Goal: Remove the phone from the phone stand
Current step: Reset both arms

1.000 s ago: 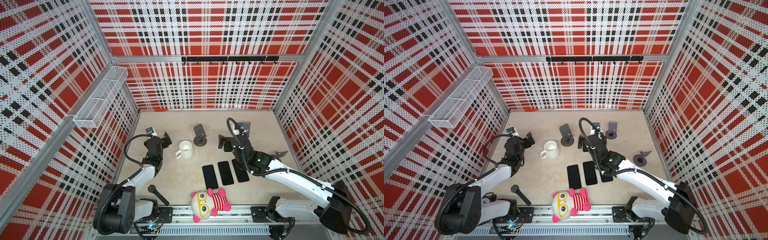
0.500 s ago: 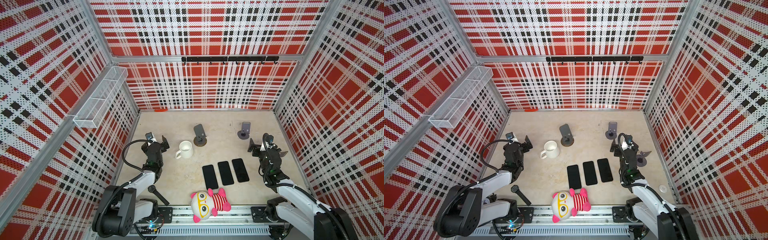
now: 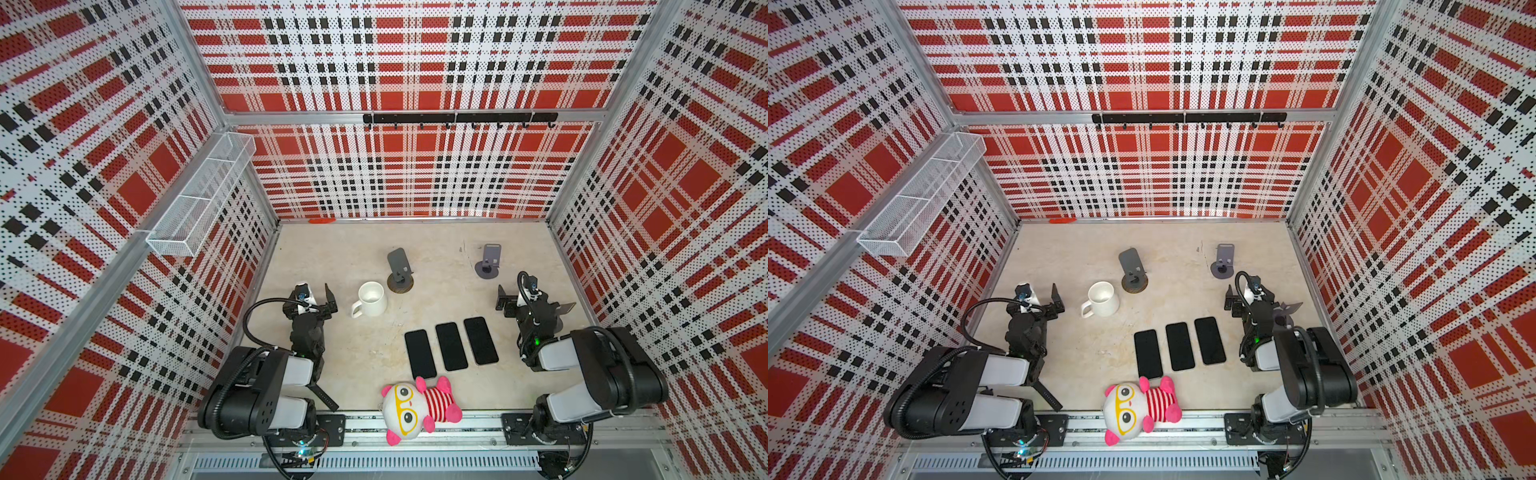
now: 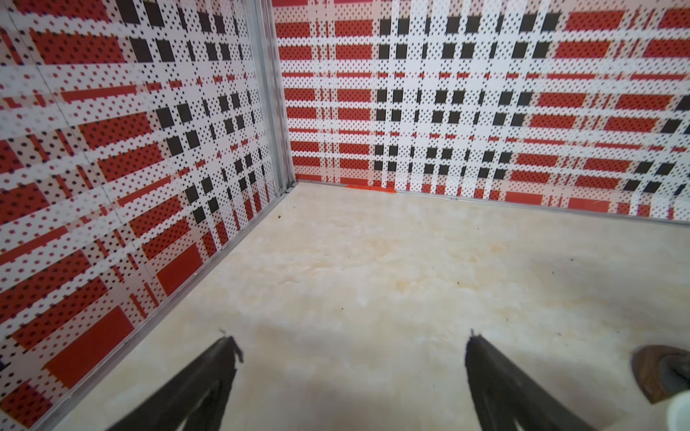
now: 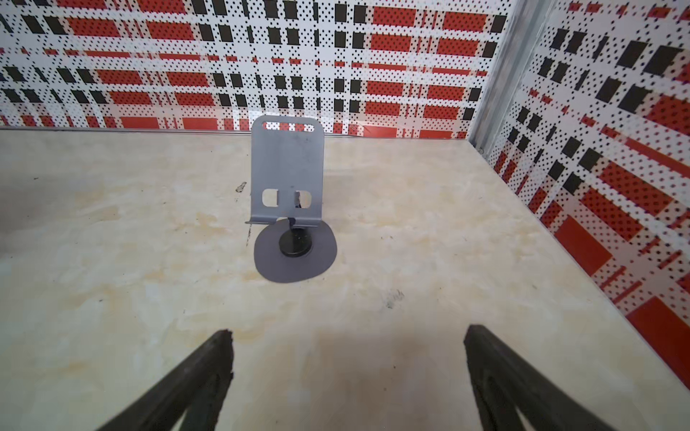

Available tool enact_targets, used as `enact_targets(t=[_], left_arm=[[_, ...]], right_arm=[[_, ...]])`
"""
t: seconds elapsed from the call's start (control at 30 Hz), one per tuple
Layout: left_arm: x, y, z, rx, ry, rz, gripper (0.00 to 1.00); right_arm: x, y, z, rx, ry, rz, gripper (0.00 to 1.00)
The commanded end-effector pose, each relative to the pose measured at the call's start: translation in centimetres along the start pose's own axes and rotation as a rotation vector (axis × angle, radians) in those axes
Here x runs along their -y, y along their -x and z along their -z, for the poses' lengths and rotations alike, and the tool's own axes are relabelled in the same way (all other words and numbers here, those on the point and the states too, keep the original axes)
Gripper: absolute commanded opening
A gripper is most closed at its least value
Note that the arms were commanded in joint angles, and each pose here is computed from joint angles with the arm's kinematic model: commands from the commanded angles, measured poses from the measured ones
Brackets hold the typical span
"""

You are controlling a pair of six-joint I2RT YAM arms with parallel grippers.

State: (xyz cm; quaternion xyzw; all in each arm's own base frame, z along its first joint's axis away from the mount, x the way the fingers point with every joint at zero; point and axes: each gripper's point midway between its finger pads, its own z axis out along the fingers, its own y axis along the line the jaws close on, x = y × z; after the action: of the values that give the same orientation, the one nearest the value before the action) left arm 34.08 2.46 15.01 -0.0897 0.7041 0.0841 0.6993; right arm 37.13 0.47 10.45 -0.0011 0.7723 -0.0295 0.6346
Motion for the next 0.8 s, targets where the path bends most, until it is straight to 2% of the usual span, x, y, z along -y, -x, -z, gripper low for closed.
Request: enact_targets(t=[0.0, 0.03, 0.1, 0.17, 0.23, 0.77], left_arm=[[0.3, 2.7, 0.5, 0.148, -0.056, 0.019, 0.98], [0.3, 2.7, 0.5, 0.159, -0.068, 0.029, 0.98], [-0.1, 2.6, -0.1, 0.169, -0.062, 0.049, 0.98], [-0.6, 1.2, -1.5, 0.078, -0.053, 0.062, 0.98], [-0.5, 1.1, -3.0, 0.053, -0.084, 0.093, 0.98], [-0.4, 1.0, -3.0, 0.052, -0.089, 0.085, 0.98]], right_arm=[[-0.3, 3.1, 0.0, 0.117, 0.031, 0.014, 1.00], [-0.4, 3.5, -0.3, 0.140, 0.032, 0.014, 1.00], [0.4, 2.9, -0.5, 0.102, -0.008, -0.004, 1.00], [1.3, 3.1, -0.9, 0.102, -0.066, -0.022, 1.00], [2.0, 2.5, -1.4, 0.054, -0.108, -0.042, 1.00], [2.0, 2.9, -1.3, 0.076, -0.105, -0.040, 1.00]])
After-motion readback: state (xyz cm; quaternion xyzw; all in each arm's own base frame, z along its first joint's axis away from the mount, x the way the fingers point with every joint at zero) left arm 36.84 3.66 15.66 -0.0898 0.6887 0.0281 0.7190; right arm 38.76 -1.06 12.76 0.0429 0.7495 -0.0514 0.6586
